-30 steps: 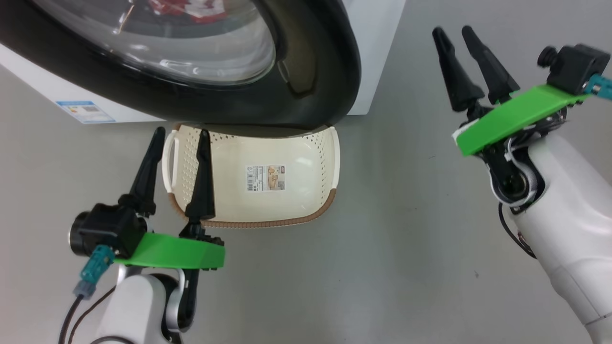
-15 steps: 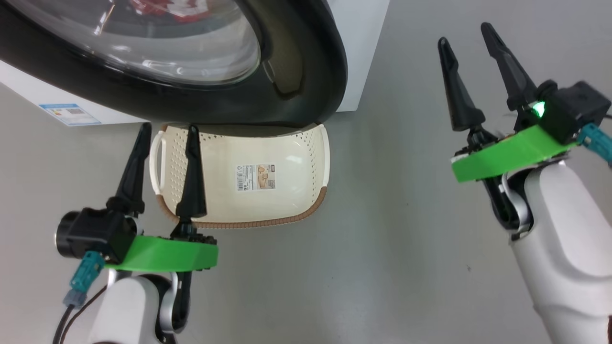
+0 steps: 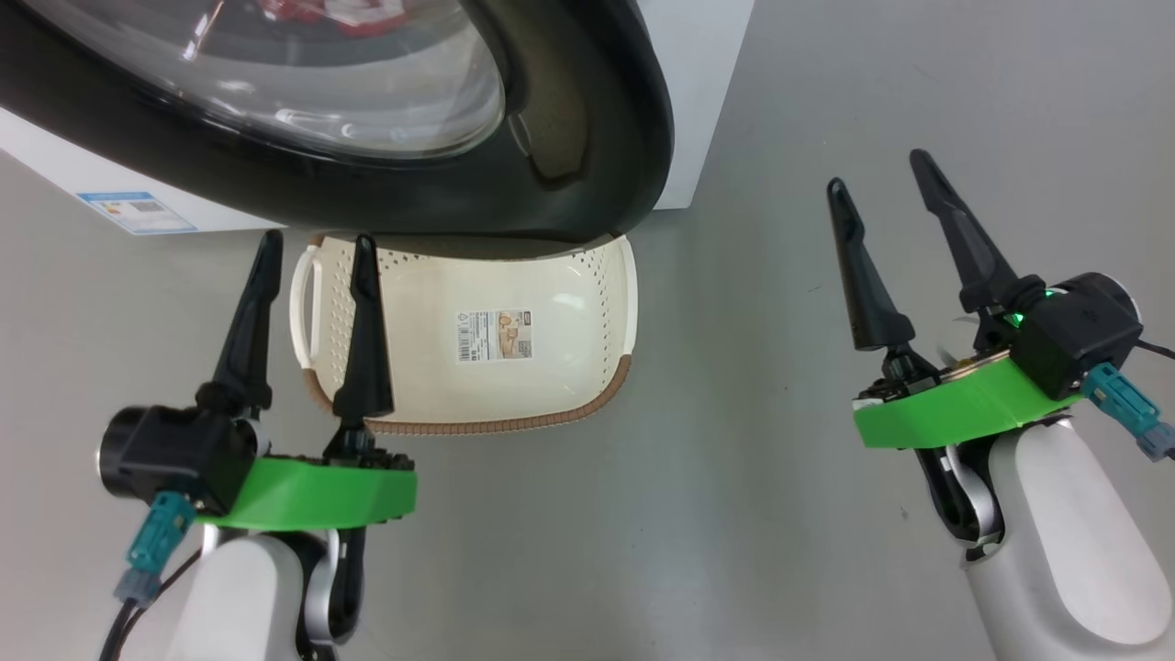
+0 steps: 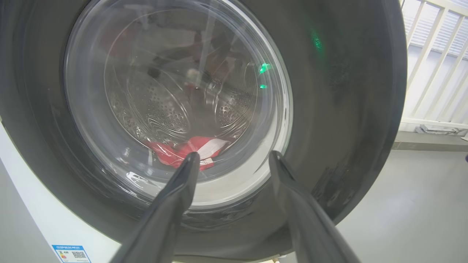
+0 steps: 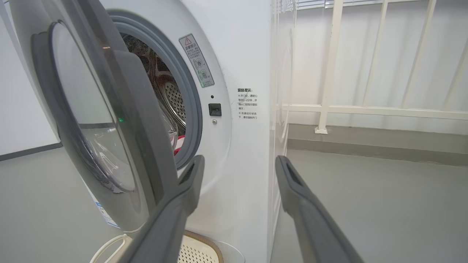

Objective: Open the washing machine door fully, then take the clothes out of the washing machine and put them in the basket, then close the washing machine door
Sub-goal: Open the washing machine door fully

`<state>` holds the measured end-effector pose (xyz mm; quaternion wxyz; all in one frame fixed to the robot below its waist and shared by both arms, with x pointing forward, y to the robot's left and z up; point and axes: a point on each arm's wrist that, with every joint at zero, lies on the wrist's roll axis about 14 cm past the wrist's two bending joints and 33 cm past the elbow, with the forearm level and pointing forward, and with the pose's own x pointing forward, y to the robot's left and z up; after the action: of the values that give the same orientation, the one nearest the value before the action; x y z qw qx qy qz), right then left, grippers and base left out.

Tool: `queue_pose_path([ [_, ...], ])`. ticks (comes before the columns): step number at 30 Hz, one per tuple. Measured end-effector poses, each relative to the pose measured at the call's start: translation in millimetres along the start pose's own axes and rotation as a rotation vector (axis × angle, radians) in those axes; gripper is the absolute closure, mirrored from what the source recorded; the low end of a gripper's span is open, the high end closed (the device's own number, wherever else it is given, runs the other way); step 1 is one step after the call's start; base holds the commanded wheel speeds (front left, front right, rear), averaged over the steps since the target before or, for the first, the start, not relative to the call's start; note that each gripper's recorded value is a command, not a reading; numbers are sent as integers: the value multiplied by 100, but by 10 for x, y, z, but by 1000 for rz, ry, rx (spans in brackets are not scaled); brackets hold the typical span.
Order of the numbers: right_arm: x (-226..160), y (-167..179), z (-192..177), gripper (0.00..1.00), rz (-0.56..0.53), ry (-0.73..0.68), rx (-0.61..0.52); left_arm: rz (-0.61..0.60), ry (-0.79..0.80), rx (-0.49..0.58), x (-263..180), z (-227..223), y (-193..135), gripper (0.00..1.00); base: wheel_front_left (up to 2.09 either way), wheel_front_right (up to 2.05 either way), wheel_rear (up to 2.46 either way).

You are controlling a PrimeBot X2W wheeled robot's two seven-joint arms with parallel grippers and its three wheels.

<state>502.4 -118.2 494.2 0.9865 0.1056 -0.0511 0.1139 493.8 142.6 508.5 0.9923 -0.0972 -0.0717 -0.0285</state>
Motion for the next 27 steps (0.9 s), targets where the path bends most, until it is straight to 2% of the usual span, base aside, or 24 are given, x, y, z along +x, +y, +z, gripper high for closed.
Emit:
queue_pose_path([
  [6, -45, -29, 107, 0, -8, -34, -30, 8, 9, 1, -29, -29, 13, 0, 0, 0, 0],
  [27, -160, 39, 23, 0, 8, -15, -46, 8, 15, 4, -39, -55, 21, 0, 0, 0, 0],
])
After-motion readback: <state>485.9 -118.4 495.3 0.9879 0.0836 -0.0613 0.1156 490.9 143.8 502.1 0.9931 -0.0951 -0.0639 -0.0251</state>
